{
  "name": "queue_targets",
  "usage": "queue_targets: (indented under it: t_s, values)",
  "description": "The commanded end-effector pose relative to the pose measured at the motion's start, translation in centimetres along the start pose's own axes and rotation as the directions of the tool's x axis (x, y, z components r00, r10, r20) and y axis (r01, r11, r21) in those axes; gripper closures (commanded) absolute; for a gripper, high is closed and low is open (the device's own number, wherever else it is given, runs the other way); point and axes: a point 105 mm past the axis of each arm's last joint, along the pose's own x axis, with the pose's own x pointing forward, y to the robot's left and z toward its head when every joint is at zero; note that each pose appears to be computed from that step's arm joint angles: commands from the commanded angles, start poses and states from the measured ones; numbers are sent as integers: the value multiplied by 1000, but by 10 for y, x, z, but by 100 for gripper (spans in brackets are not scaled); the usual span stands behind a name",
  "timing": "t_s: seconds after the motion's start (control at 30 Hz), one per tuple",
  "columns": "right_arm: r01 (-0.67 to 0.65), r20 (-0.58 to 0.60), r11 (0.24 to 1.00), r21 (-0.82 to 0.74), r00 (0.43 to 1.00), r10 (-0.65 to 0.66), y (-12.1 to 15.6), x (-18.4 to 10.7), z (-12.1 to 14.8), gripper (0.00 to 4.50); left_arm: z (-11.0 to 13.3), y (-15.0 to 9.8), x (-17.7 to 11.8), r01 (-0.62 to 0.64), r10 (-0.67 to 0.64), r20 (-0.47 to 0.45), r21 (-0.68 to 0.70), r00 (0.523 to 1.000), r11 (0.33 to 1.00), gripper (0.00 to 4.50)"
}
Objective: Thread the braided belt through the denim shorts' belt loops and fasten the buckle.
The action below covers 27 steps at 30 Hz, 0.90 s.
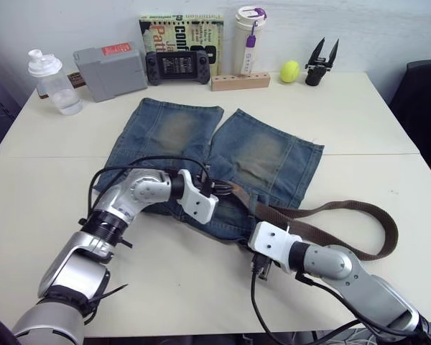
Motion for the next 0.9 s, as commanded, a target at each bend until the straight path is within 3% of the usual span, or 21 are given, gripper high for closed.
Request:
queue_targets:
  t_s: [0.03, 0.17, 0.33, 0.53, 0.6, 0.63, 0.77, 0.9]
  values:
    - [60, -92, 997, 57, 994, -54, -11, -7, -21, 450, -12, 8, -29, -35, 33, -102, -20, 994, 999, 443]
    - [63, -100, 996, 70, 993, -56, -14, -9, -23, 450, -22, 6, -43, -43, 31, -184, -58, 982, 997, 443]
    - [59, -102, 996, 69, 993, -52, -16, -8, -24, 450, -19, 7, -46, -64, 39, -202, -120, 979, 991, 443]
    - [56, -96, 996, 62, 994, -50, -18, -8, -23, 450, -17, -12, -49, -29, -27, -197, -275, 980, 961, 443]
    - [59, -94, 997, 58, 994, -53, -20, -9, -23, 450, -13, -15, -52, -25, -32, -164, -335, 986, 942, 370]
    - [60, -92, 997, 47, 994, -55, -22, -10, -23, 450, -10, -17, -54, -17, -38, -130, -398, 991, 917, 357]
    - [25, -84, 999, -29, 996, -27, -28, -22, -24, 450, 1, -13, -63, 2, -5, -4, -573, 1000, 820, 183]
    - [-71, -162, 988, -140, 986, 48, -33, -50, -46, 450, 7, -1, -80, 23, 27, 66, -662, 997, 749, 12]
